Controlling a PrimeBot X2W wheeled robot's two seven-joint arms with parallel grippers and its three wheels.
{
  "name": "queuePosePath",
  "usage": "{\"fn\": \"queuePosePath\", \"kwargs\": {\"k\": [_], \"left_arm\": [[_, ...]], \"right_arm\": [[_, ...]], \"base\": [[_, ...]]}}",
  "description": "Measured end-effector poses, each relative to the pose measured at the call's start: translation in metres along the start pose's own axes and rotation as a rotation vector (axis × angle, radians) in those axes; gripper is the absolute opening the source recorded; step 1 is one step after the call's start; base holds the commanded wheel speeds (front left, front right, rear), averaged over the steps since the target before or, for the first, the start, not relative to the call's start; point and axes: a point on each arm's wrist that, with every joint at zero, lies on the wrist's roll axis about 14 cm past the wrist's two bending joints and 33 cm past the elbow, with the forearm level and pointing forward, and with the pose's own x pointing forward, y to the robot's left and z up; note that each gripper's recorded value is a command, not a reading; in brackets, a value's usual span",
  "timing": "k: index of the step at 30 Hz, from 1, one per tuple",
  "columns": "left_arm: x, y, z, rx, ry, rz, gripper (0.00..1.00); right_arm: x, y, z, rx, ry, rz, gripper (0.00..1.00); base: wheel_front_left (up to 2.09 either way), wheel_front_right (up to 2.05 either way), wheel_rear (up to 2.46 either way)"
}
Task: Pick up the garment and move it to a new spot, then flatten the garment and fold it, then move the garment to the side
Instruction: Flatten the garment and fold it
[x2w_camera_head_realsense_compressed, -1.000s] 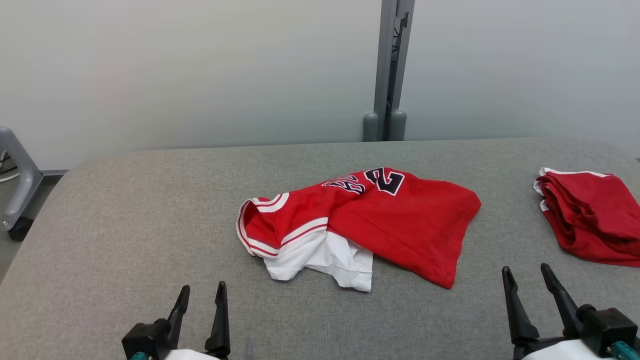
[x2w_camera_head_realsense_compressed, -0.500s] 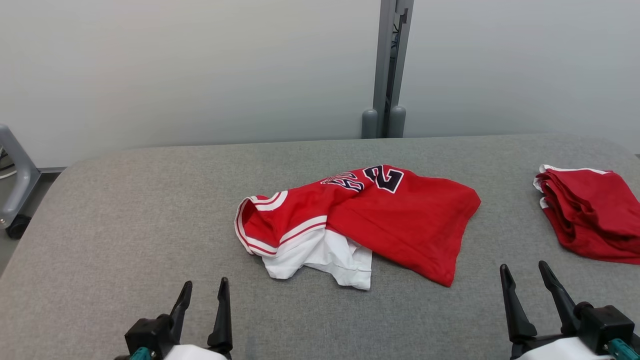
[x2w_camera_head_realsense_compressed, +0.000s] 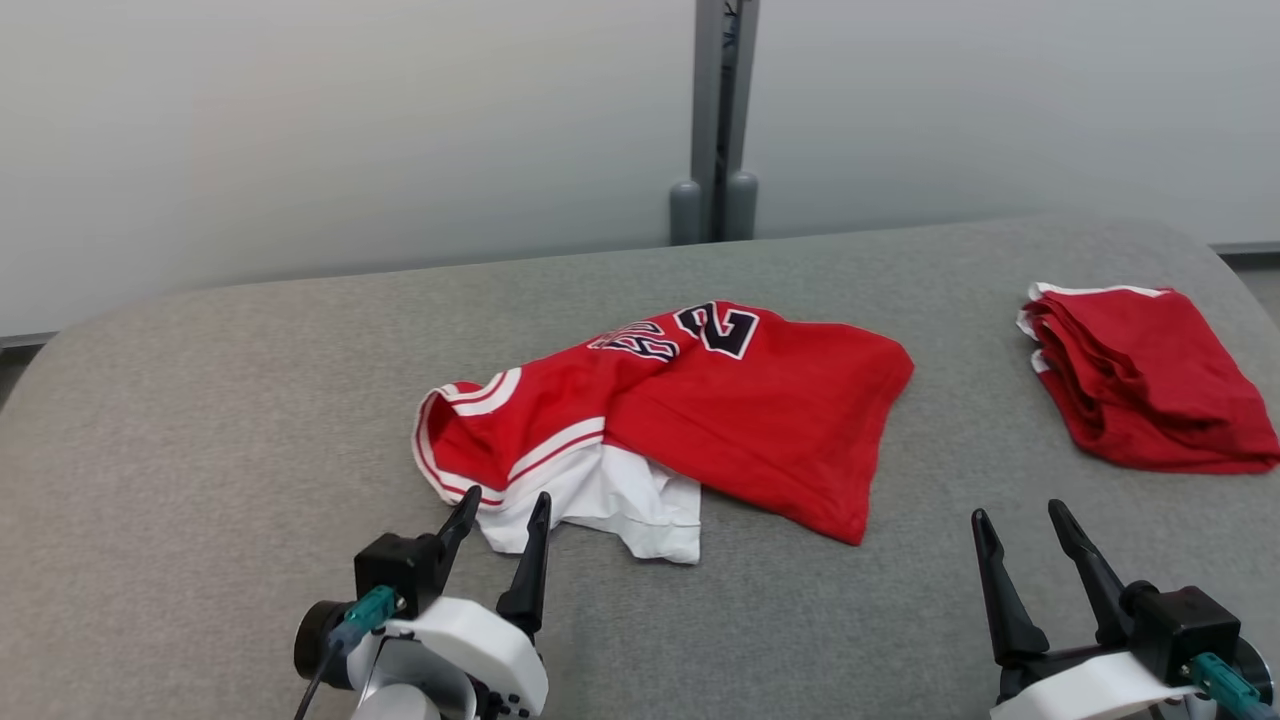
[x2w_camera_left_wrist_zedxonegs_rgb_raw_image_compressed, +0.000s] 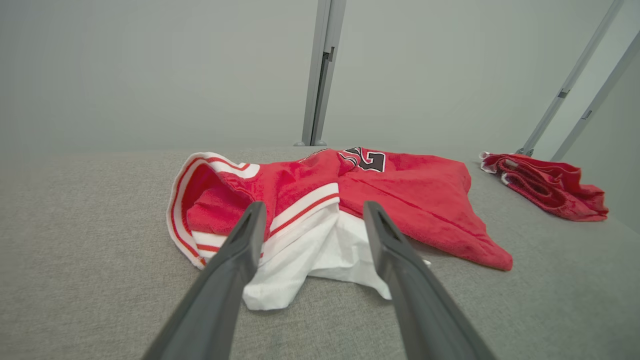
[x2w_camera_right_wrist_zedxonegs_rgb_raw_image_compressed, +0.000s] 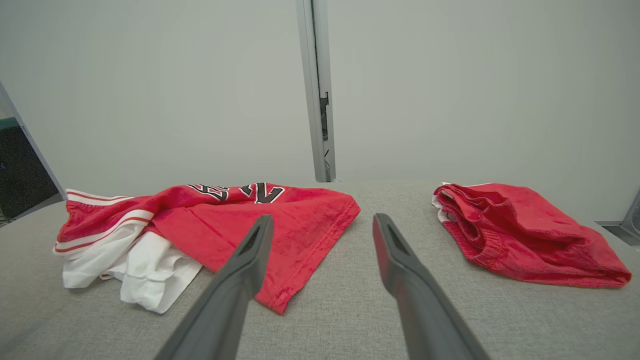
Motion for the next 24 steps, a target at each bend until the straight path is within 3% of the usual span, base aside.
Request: {"fn": "queuePosePath", "kwargs": {"k": [6, 16, 17, 18, 19, 20, 21, 24], "left_arm": [[0.026, -0.006, -0.019, -0.008, 0.088, -0.011, 1.00], [0.059, 0.033, -0.056, 0.006, 0.206, 0.123, 1.00], [0.059, 0.036, -0.060, 0.005, 0.218, 0.135, 0.96], [0.060, 0.038, -0.063, 0.007, 0.225, 0.145, 0.74], [0.063, 0.039, -0.062, 0.008, 0.224, 0.148, 0.39], [0.063, 0.039, -0.062, 0.008, 0.224, 0.148, 0.27], [0.066, 0.040, -0.060, 0.009, 0.218, 0.152, 0.00], [0.070, 0.045, -0.058, 0.010, 0.212, 0.160, 0.00]], "right_arm": [[-0.004, -0.016, -0.002, -0.002, 0.009, -0.052, 1.00], [-0.004, -0.046, -0.012, -0.005, 0.040, -0.145, 1.00], [-0.005, -0.047, -0.014, -0.005, 0.047, -0.149, 1.00], [-0.005, -0.048, -0.017, -0.005, 0.055, -0.151, 1.00], [-0.005, -0.048, -0.018, -0.004, 0.059, -0.152, 1.00], [-0.005, -0.048, -0.018, -0.004, 0.059, -0.152, 1.00], [-0.003, -0.048, -0.019, -0.004, 0.060, -0.152, 1.00], [0.003, -0.046, -0.018, -0.001, 0.054, -0.142, 1.00]], "base": [[0.00, 0.00, 0.00], [0.00, 0.00, 0.00], [0.00, 0.00, 0.00], [0.00, 0.00, 0.00], [0.00, 0.00, 0.00], [0.00, 0.00, 0.00], [0.00, 0.00, 0.00], [0.00, 0.00, 0.00]]}}
